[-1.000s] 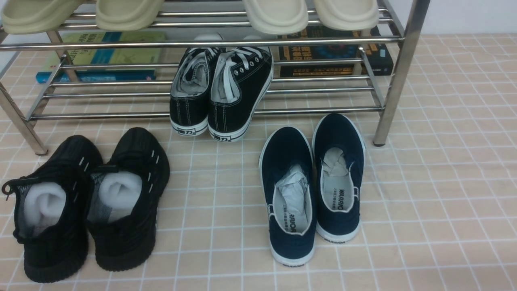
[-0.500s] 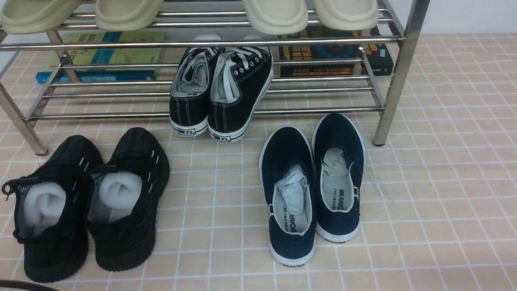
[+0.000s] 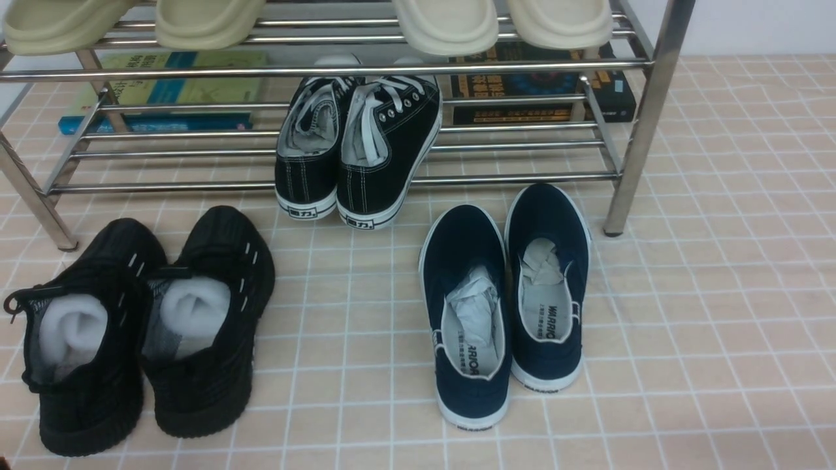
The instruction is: Take the shoes off the shelf from the light coffee tablecloth by hand.
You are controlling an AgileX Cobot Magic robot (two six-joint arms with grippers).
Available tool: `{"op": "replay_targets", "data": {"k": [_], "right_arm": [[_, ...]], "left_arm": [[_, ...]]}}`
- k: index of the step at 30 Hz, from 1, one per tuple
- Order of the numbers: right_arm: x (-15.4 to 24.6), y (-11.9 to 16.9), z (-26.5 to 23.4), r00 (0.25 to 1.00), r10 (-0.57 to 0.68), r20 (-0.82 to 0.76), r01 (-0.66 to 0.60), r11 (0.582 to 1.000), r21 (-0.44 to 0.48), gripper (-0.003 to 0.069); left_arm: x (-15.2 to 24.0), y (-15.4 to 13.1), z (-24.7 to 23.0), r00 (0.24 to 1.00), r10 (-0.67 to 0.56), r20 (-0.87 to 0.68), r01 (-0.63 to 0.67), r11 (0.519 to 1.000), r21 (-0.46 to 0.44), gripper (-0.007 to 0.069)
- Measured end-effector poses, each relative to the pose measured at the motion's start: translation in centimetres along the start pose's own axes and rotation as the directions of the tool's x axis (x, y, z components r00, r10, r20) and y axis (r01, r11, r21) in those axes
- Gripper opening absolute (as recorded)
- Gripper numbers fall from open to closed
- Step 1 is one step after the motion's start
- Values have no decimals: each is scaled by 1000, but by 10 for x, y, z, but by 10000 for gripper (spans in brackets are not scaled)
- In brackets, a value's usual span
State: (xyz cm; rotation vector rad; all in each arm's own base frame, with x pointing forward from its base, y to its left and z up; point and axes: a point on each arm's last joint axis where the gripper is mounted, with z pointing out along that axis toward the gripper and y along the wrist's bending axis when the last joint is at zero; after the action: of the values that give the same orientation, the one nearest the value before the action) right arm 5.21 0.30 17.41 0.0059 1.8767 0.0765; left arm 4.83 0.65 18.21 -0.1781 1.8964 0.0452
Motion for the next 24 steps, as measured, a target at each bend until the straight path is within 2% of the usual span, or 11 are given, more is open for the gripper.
{"op": "replay_targets", "data": {"k": [8, 14, 24], "right_arm": [[0, 0, 0, 1000, 0, 0, 0, 1000, 0, 240], [0, 0, 0, 1000, 0, 0, 0, 1000, 0, 240], [0, 0, 0, 1000, 0, 0, 0, 1000, 0, 240]], "left_arm": [[9, 1, 6, 1000, -7, 12, 7, 1000, 10, 67], [9, -1, 6, 1000, 13, 12, -14, 998, 54, 72], [9, -1, 6, 1000, 3, 13, -4, 998, 55, 79]]}}
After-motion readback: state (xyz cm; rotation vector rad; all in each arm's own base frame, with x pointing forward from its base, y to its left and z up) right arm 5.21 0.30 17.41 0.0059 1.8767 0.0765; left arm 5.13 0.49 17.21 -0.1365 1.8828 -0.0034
